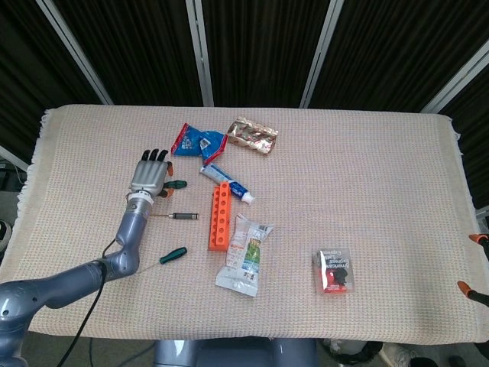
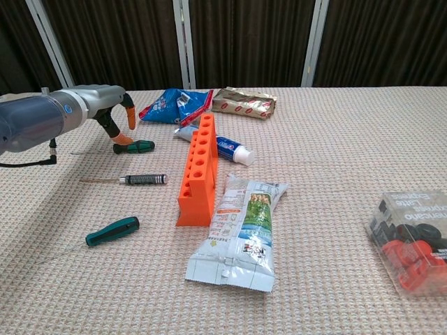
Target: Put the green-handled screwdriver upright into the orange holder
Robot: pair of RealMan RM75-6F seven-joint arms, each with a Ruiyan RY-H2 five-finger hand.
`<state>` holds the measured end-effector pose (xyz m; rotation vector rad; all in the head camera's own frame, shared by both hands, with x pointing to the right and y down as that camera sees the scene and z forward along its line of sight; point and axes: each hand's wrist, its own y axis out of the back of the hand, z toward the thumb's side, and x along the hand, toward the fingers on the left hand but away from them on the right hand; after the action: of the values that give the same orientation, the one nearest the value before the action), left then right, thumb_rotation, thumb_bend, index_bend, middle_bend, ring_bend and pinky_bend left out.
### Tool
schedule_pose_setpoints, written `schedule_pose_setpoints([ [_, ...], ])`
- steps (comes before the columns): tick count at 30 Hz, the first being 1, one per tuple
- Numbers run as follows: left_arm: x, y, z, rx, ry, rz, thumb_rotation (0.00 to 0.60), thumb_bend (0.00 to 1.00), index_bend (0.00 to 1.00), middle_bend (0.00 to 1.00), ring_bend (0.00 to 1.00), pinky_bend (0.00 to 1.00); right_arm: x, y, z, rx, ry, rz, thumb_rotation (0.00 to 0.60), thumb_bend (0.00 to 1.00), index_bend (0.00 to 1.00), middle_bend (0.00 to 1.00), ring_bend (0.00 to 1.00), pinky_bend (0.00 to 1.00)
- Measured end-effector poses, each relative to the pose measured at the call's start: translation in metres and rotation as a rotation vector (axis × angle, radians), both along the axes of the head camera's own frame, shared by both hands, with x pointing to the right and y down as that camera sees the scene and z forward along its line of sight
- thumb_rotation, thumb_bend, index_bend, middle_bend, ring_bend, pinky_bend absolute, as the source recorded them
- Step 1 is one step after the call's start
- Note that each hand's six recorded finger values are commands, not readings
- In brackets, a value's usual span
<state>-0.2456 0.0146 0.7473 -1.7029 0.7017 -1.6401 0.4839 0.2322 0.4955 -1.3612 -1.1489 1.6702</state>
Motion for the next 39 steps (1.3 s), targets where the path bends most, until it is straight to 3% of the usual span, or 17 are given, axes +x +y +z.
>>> schedule_pose_setpoints([
  [3, 0.0, -0.001, 0.005, 0.009, -0.011, -0.007, 0.561, 0.41, 0.42, 0.06, 0.0, 0.0, 0.001, 0.001, -0.002, 0.004, 0.006, 0.005, 0.6, 0.0, 0.22, 0.2, 0.06, 0.22],
  [10, 0.006, -0.002, 0.012, 0.006, -0.016, 0.001, 0.562, 0.41, 0.41, 0.05, 0.0, 0.0, 0.001, 0.002, -0.003, 0.011, 0.01, 0.012, 0.6, 0.0, 0.22, 0.2, 0.05, 0.22],
  [16, 0.016, -0.001, 0.017, 0.0, -0.01, 0.012, 0.562, 0.36, 0.41, 0.05, 0.0, 0.0, 0.002, 0.002, -0.006, 0.018, 0.018, 0.014, 0.6, 0.0, 0.22, 0.2, 0.05, 0.22],
  [21, 0.022, 0.003, 0.023, -0.003, -0.016, 0.021, 0.56, 0.25, 0.44, 0.05, 0.0, 0.0, 0.003, 0.002, -0.006, 0.016, 0.023, 0.021, 0.6, 0.0, 0.22, 0.2, 0.05, 0.22],
  [39, 0.018, 0.0, 0.033, 0.005, -0.042, -0.012, 0.564, 0.25, 0.44, 0.05, 0.0, 0.0, 0.006, 0.004, -0.007, 0.017, 0.03, 0.037, 0.6, 0.0, 0.22, 0.2, 0.04, 0.22],
])
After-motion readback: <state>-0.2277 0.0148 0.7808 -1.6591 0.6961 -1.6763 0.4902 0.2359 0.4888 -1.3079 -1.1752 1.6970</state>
